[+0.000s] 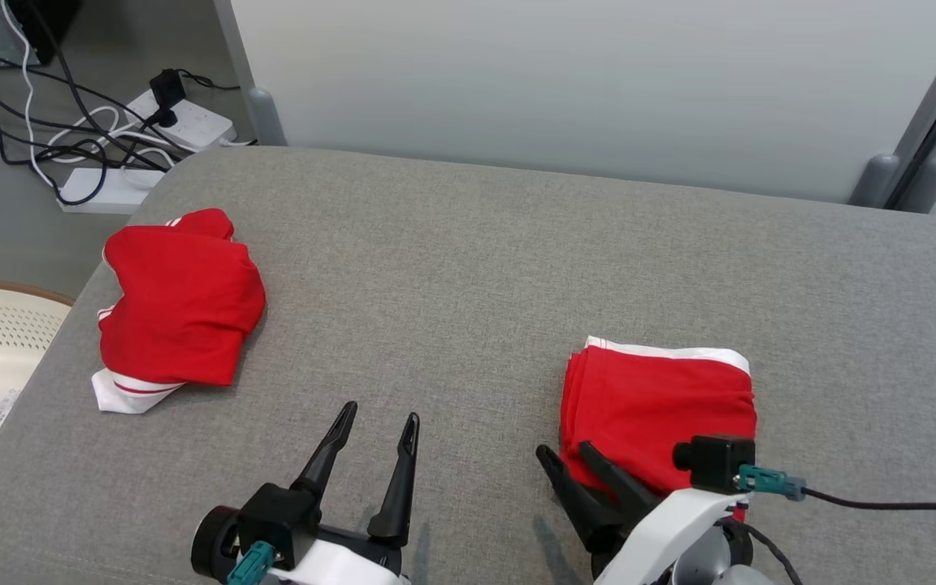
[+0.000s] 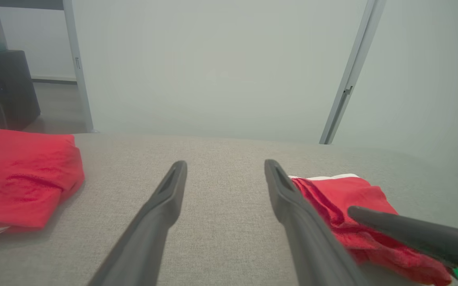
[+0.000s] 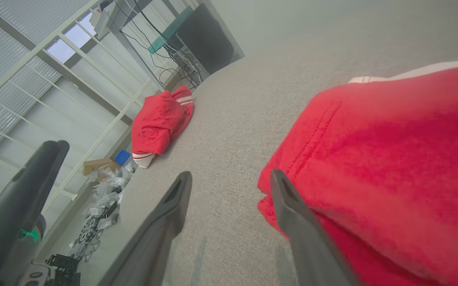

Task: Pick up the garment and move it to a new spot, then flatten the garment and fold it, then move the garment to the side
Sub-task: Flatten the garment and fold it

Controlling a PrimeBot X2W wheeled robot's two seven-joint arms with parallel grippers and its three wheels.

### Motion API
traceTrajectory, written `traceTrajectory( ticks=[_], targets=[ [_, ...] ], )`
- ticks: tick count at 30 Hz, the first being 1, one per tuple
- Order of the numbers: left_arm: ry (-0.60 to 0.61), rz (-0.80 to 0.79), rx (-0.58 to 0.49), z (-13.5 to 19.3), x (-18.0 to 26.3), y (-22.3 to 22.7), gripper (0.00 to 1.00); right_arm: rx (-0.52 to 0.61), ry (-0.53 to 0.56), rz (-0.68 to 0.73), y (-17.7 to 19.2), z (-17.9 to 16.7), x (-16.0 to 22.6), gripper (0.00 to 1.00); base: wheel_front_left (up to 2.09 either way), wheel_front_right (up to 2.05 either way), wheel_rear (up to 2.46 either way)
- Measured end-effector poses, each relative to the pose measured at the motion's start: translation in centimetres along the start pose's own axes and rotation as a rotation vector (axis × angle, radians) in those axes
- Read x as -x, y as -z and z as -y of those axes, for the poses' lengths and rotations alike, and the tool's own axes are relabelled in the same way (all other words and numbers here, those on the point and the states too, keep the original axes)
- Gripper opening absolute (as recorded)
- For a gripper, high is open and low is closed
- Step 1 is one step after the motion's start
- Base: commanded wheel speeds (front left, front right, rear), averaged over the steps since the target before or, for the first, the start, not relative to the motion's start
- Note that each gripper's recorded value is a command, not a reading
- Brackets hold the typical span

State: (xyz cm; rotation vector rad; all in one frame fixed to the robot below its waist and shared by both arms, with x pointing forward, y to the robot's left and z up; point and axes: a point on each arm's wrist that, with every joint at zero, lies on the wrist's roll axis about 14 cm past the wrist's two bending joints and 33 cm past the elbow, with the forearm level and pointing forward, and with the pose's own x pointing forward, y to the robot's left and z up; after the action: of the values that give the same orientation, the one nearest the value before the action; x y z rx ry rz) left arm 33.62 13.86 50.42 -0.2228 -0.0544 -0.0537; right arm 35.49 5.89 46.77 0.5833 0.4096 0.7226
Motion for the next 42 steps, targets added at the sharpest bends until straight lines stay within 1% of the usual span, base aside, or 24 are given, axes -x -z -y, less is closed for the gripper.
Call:
traceTrajectory(
  ticks=[3, 6, 8, 11, 13, 16, 19, 21, 24, 28, 34, 36, 39, 42],
  targets=[
    [0.015, 0.006, 0.001, 0.4, -0.1, -0.2, 1.0, 0.028, -0.015, 0.051, -0.9, -0.6, 0.5, 1.0, 0.0, 0.0, 0.0],
    [0.03, 0.012, 0.002, 0.9, -0.3, -0.3, 1.0, 0.149, 0.014, 0.141, -3.1, 0.8, 1.6, 1.0, 0.0, 0.0, 0.0],
    [0.041, 0.014, 0.007, 1.2, -0.5, -0.4, 1.0, 0.227, 0.049, 0.195, -4.6, 2.0, 2.6, 1.0, 0.0, 0.0, 0.0],
    [0.052, 0.015, 0.01, 1.7, -0.8, -0.4, 1.0, 0.385, 0.124, 0.243, -6.5, 4.4, 4.1, 1.0, 0.0, 0.0, 0.0],
    [0.065, 0.017, 0.02, 2.1, -1.0, -0.5, 1.0, 0.427, 0.189, 0.296, -8.3, 5.9, 5.3, 1.0, 0.0, 0.0, 0.0],
    [0.071, 0.022, 0.028, 2.4, -1.3, -0.7, 1.0, 0.482, 0.261, 0.341, -9.7, 7.0, 6.9, 1.0, 0.0, 0.0, 0.0],
    [0.074, 0.026, 0.039, 2.6, -1.5, -0.8, 1.0, 0.497, 0.325, 0.381, -10.2, 7.9, 8.9, 1.0, 0.0, 0.0, 0.0],
    [0.066, 0.017, 0.058, 2.7, -1.4, -0.6, 1.0, 0.487, 0.368, 0.423, -10.9, 8.3, 10.4, 1.0, 0.0, 0.0, 0.0],
    [0.072, 0.014, 0.059, 2.9, -1.2, -0.5, 1.0, 0.476, 0.417, 0.478, -11.7, 8.7, 12.4, 1.0, 0.0, 0.0, 0.0],
    [0.065, 0.04, 0.063, 2.8, -1.1, -1.3, 1.0, 0.453, 0.474, 0.513, -11.5, 9.3, 14.9, 1.0, 0.0, 0.0, 0.0],
    [0.03, 0.052, 0.069, 1.8, -0.3, -1.6, 1.0, 0.416, 0.503, 0.52, -10.4, 9.7, 16.5, 1.0, 0.0, 0.0, 0.0],
    [0.023, 0.05, 0.055, 1.5, 0.1, -1.5, 1.0, 0.397, 0.507, 0.521, -10.0, 9.7, 16.9, 1.0, 0.0, 0.0, 0.0],
    [0.004, 0.088, 0.058, 0.9, 0.4, -2.7, 1.0, 0.365, 0.512, 0.518, -9.3, 9.9, 17.3, 1.0, 0.0, 0.0, 0.0],
    [-0.013, 0.085, 0.026, 0.2, 0.9, -2.5, 1.0, 0.359, 0.506, 0.502, -8.5, 9.7, 17.5, 1.0, 0.0, 0.0, 0.0]
  ],
)
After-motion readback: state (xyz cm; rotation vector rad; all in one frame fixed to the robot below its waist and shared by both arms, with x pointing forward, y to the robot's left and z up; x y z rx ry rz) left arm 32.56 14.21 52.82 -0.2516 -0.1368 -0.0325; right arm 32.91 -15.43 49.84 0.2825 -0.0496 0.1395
